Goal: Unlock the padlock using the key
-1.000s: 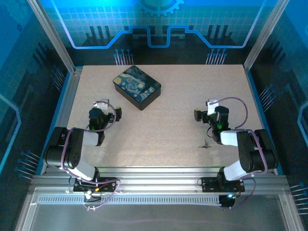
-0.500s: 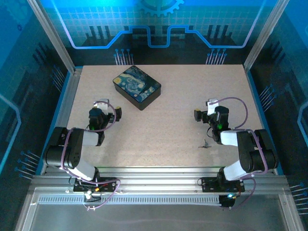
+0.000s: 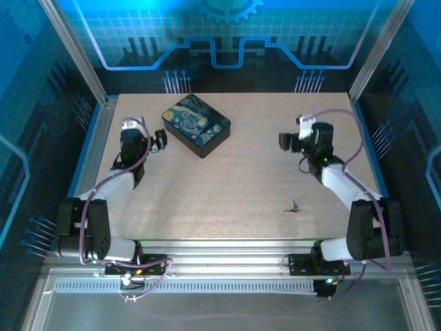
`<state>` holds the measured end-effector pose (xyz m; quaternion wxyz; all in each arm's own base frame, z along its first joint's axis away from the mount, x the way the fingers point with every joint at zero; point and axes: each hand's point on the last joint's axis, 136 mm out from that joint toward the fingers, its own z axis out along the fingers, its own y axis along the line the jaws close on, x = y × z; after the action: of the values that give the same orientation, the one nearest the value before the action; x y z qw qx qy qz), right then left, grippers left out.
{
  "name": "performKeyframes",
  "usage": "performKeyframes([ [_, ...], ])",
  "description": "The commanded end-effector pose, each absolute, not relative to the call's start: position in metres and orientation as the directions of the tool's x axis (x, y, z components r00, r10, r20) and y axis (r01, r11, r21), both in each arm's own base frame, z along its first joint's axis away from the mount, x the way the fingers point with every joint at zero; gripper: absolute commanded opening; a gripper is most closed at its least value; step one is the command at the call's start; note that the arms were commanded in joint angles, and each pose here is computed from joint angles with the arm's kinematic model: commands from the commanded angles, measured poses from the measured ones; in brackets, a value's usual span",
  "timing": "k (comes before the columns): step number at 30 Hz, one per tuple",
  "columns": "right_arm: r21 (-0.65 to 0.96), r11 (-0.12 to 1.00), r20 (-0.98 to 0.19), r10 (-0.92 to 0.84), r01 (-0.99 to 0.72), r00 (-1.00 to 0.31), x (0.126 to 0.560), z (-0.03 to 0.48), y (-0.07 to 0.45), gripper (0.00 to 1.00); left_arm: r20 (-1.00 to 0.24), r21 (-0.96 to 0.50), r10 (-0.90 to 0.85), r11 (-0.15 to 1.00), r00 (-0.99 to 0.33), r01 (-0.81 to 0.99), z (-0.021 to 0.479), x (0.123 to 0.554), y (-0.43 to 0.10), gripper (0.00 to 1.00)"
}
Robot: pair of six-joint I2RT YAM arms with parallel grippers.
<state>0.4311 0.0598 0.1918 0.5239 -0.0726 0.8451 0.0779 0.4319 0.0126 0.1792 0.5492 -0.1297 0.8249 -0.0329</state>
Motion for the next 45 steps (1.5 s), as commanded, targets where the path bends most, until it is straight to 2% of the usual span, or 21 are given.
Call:
performKeyframes([
  [1, 0.206, 0.928, -0.795, -0.025, -0.309, -0.606, 0.417, 0.182, 0.11, 0.86, -0.75, -0.262, -0.37, 0.927, -0.548, -0.268, 0.153, 0.422, -0.004, 0.99],
  [6, 0.264, 0.883, -0.753, -0.062, -0.388, -0.655, 0.436, 0.184, 0.177, 0.85, -0.603, -0.353, -0.454, 0.889, -0.657, -0.29, 0.142, 0.442, -0.029, 0.99],
  [17, 0.415, 0.833, -0.688, 0.024, -0.366, -0.726, 0.508, 0.155, 0.254, 0.82, -0.52, -0.418, -0.493, 0.859, -0.697, -0.295, 0.12, 0.466, -0.044, 0.99],
  [32, 0.499, 0.793, -0.629, 0.054, -0.35, -0.776, 0.561, 0.107, 0.298, 0.82, -0.476, -0.467, -0.486, 0.846, -0.733, -0.258, 0.106, 0.491, -0.064, 0.99],
  [40, 0.518, 0.758, -0.615, 0.008, -0.396, -0.789, 0.567, 0.097, 0.314, 0.81, -0.461, -0.488, -0.493, 0.835, -0.738, -0.253, 0.104, 0.498, -0.071, 0.99],
  [45, 0.524, 0.715, -0.627, -0.044, -0.463, -0.778, 0.557, 0.101, 0.329, 0.75, -0.46, -0.487, -0.465, 0.844, -0.756, -0.223, 0.105, 0.506, -0.075, 0.99],
])
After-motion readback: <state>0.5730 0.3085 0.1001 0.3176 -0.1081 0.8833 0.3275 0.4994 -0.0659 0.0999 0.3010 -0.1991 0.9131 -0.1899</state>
